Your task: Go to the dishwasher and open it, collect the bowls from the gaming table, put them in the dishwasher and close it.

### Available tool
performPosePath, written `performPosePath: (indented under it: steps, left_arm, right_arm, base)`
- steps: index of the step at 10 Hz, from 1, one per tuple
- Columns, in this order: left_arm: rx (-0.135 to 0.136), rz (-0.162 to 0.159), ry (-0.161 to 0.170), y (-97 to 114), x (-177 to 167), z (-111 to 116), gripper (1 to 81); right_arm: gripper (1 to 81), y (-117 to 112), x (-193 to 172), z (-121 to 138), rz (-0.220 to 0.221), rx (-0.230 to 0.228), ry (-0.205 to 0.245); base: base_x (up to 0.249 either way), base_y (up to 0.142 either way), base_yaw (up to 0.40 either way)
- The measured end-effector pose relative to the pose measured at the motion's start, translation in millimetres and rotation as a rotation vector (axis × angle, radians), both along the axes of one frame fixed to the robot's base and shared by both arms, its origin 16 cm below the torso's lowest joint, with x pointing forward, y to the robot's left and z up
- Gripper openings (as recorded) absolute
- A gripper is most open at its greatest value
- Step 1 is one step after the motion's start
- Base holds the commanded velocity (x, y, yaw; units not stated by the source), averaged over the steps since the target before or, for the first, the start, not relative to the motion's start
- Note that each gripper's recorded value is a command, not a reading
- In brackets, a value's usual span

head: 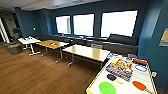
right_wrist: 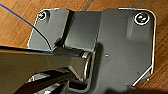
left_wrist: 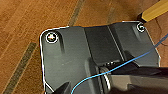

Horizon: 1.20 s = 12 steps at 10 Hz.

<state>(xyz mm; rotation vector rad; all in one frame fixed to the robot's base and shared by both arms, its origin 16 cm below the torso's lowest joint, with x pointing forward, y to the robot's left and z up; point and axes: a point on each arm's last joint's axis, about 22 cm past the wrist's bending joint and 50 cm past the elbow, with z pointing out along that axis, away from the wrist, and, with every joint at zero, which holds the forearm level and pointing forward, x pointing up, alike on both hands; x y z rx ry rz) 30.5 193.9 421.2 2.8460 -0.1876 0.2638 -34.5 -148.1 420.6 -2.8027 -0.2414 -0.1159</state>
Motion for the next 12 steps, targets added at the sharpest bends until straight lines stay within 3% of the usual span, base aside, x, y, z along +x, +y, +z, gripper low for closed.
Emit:
performPosePath:
  steps: [4,6,12]
  left_arm:
    - [0.001,-0.001,0.015,0,-11,-1,81.1]
    - [0.003,0.001,-0.009,3,6,0,81.1]
    - [0.002,0.000,-0.001,2,0,0,81.1]
  right_arm:
    - [81.1,-2,9,0,-0.001,-0.002,-0.015]
    - [81.1,0,7,0,-0.002,0.000,-0.010]
    - [81.1,0,3,0,-0.001,0.000,-0.006]
  base:
    - [0.000,0.000,-0.309]
    - [0.000,0.000,-0.326]
    - [0.000,0.000,-0.342]
